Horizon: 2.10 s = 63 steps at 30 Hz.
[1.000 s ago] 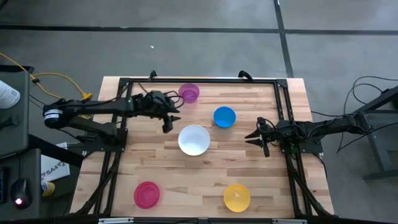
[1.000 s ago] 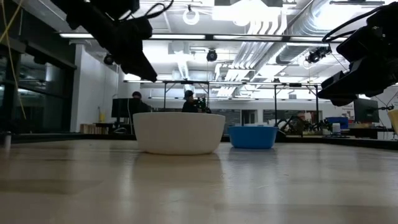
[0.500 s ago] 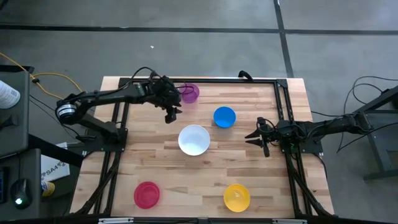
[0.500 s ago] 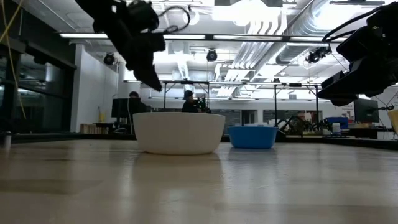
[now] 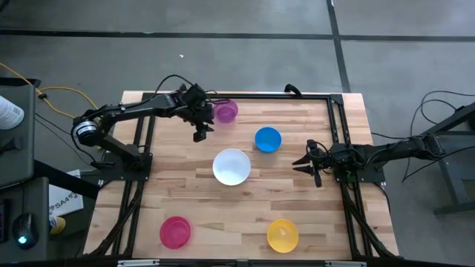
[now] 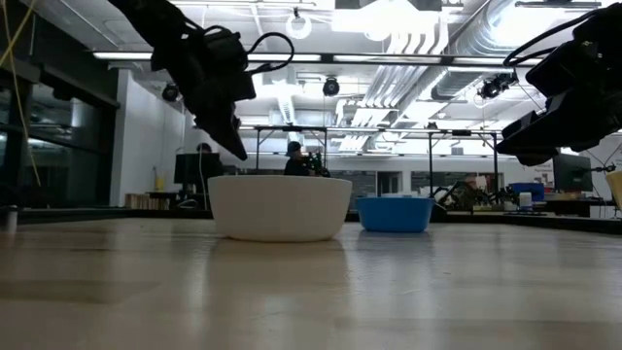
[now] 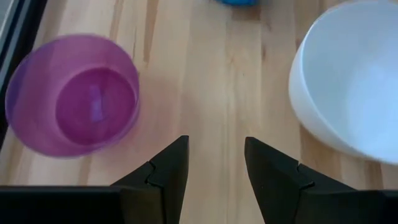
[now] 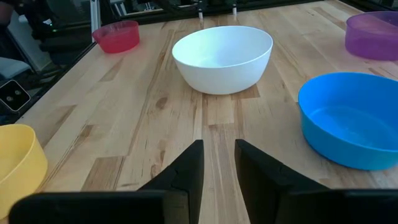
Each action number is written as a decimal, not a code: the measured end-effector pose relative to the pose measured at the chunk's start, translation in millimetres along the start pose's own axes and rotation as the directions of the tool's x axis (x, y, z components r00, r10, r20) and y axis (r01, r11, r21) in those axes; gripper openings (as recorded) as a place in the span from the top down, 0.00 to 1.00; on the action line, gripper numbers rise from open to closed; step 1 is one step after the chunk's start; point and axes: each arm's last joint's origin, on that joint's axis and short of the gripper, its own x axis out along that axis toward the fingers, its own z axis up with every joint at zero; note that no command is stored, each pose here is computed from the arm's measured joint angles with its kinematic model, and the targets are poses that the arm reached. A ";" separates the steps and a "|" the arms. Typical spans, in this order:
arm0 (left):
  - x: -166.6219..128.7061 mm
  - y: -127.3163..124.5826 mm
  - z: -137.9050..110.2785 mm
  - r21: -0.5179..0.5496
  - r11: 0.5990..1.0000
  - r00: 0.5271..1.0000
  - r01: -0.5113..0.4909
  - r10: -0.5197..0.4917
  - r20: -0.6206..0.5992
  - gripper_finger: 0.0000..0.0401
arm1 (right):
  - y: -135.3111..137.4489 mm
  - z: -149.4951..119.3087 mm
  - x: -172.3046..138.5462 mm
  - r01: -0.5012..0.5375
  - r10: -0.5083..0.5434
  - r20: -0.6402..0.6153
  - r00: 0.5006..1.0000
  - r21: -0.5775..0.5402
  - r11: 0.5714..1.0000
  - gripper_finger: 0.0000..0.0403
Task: Nest bowls inside each other
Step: Stack the purple bowl into the white bowl
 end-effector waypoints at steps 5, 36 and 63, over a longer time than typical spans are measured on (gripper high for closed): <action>-1.5 8.5 12.9 0.010 1.000 0.999 0.009 -0.008 -0.048 0.61 | 0.0 0.0 0.0 0.000 0.000 0.000 1.000 0.000 1.000 0.79; 36.1 67.4 30.9 -0.094 0.994 0.972 -0.064 0.041 -0.233 0.61 | 0.0 0.0 0.0 0.000 0.000 0.000 1.000 0.000 1.000 0.79; 59.9 78.0 13.5 0.048 0.999 0.936 0.012 0.006 -0.353 0.61 | 0.0 0.0 0.0 0.000 0.000 0.000 1.000 0.000 1.000 0.79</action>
